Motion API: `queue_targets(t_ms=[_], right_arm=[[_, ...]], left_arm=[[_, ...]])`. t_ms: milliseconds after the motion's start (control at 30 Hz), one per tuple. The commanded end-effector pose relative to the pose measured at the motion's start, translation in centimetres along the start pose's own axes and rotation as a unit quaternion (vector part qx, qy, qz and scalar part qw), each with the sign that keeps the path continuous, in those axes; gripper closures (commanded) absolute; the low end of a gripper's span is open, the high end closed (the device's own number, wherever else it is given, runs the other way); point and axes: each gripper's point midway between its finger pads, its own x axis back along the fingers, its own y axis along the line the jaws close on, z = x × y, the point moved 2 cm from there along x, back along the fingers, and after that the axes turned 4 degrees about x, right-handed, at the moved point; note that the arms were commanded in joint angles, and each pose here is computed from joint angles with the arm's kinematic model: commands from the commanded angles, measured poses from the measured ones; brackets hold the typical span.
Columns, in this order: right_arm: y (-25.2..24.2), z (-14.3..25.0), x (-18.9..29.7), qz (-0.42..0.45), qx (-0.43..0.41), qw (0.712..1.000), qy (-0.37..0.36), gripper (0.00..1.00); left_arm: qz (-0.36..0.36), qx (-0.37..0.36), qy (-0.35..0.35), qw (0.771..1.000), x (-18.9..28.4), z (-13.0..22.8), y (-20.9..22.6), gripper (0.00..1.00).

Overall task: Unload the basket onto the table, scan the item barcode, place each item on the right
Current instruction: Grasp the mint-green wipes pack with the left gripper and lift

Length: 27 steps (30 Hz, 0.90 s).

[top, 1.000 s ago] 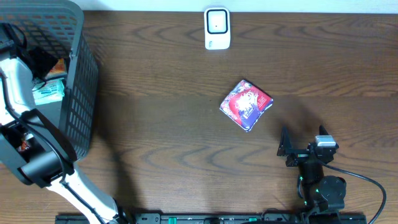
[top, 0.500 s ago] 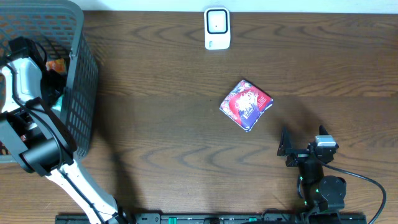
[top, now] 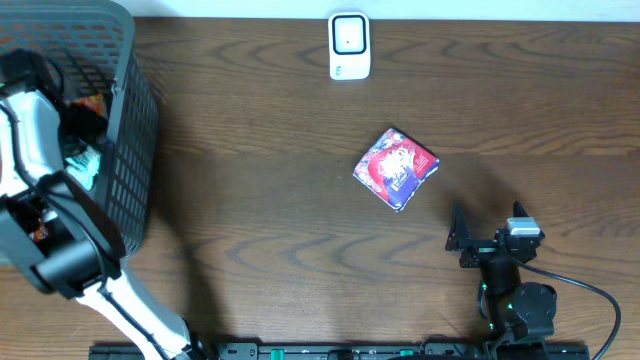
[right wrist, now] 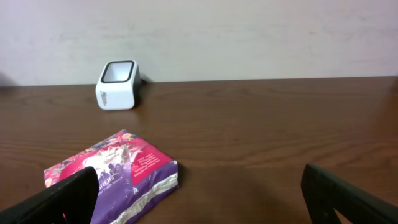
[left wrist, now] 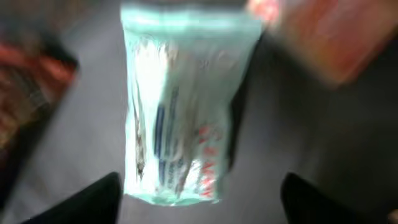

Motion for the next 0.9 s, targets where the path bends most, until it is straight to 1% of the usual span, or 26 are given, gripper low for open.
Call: queue_targets(t_ms=[0, 133, 333, 367, 400, 533, 567, 600, 633, 667, 733, 867], right_arm=[[-0.1, 0.1, 0.0, 0.001, 0.004, 1.000, 0.001, 0.01], [-0.1, 0.1, 0.0, 0.001, 0.004, 1.000, 0.001, 0.01], [-0.1, 0.1, 0.0, 0.001, 0.004, 1.000, 0.001, 0.01], [-0.1, 0.1, 0.0, 0.001, 0.004, 1.000, 0.001, 0.01], [-0.1, 0.1, 0.0, 0.001, 0.004, 1.000, 0.001, 0.01], [-0.1, 0.1, 0.0, 0.001, 0.004, 1.000, 0.001, 0.01], [-0.1, 0.1, 0.0, 0.001, 0.004, 1.000, 0.001, 0.01], [-0.1, 0.1, 0.0, 0.001, 0.004, 1.000, 0.001, 0.01], [-0.1, 0.1, 0.0, 0.001, 0.004, 1.000, 0.001, 0.01], [-0.1, 0.1, 0.0, 0.001, 0.004, 1.000, 0.001, 0.01], [-0.1, 0.1, 0.0, 0.001, 0.004, 1.000, 0.001, 0.01], [-0.1, 0.1, 0.0, 0.001, 0.004, 1.000, 0.001, 0.01]], left_arm=[[0.005, 0.000, -0.022, 1.000, 0.7, -0.9, -0.1, 0.13], [0.005, -0.001, -0.022, 1.000, -0.8, -1.0, -0.5, 0.13], [-0.017, -0.005, 0.014, 1.000, -4.4, 0.2, -0.2, 0.13], [-0.021, -0.007, 0.021, 1.000, -4.9, 0.5, -0.1, 0.14], [-0.023, -0.007, 0.027, 0.999, -5.3, 0.7, 0.0, 0.17], [-0.034, -0.014, 0.045, 0.998, -6.1, 1.5, 0.3, 0.54], [-0.035, -0.014, 0.048, 0.998, -6.1, 1.6, 0.4, 0.60], [-0.035, -0.014, 0.048, 0.998, -6.0, 1.6, 0.4, 0.72], [-0.035, -0.014, 0.049, 0.998, -5.8, 1.6, 0.5, 0.87], [-0.036, -0.014, 0.050, 0.998, -5.5, 1.7, 0.5, 0.93], [-0.035, -0.013, 0.048, 0.998, -4.5, 1.6, 0.6, 0.92], [-0.009, -0.007, 0.014, 1.000, -0.5, 0.4, 0.2, 0.93]])
